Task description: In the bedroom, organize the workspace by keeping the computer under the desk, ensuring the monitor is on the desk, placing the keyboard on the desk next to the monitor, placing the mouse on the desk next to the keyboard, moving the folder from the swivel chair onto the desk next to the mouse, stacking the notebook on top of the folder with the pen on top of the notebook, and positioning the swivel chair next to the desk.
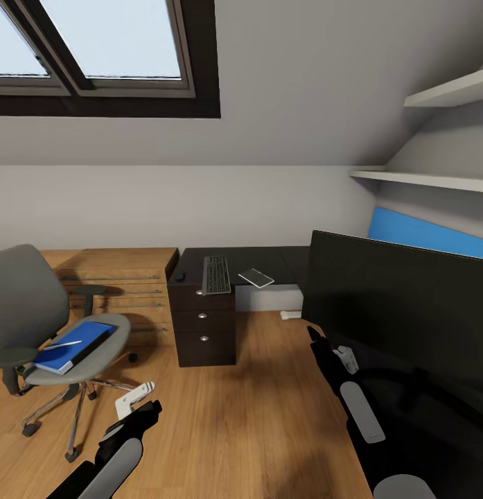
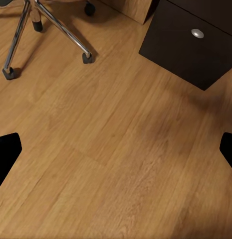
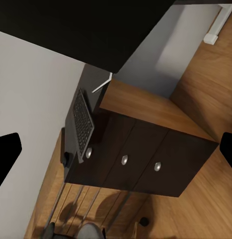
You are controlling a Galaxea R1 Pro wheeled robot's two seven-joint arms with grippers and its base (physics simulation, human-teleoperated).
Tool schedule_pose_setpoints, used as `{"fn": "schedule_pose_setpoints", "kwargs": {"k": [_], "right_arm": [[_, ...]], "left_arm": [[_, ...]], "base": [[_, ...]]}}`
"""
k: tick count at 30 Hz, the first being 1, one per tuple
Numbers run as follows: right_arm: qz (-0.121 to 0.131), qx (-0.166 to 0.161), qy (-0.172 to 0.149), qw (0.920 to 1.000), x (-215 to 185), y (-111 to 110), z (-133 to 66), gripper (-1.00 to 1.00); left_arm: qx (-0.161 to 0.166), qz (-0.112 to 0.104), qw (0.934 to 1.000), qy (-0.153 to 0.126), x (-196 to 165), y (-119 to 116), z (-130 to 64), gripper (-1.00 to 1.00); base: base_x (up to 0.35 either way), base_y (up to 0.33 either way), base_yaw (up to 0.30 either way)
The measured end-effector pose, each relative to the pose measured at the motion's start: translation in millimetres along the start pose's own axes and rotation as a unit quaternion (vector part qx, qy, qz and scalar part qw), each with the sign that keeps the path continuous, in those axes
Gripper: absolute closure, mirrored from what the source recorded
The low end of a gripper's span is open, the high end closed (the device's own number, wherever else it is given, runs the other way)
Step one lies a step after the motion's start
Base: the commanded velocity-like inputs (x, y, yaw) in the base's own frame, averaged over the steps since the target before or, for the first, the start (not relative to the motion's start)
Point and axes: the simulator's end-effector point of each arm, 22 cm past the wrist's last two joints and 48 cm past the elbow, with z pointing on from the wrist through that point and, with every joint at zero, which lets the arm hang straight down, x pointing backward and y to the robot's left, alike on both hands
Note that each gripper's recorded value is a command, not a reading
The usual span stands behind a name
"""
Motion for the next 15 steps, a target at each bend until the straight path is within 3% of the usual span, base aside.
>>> {"fn": "schedule_pose_setpoints", "kwargs": {"k": [15], "right_arm": [[0.0,0.0,0.0,1.0,0.4,0.3,0.0,-1.0]], "left_arm": [[-0.001,0.0,1.0,-0.001,-0.3,0.2,0.0,-1.0]], "base": [[0.0,0.0,0.0]]}}
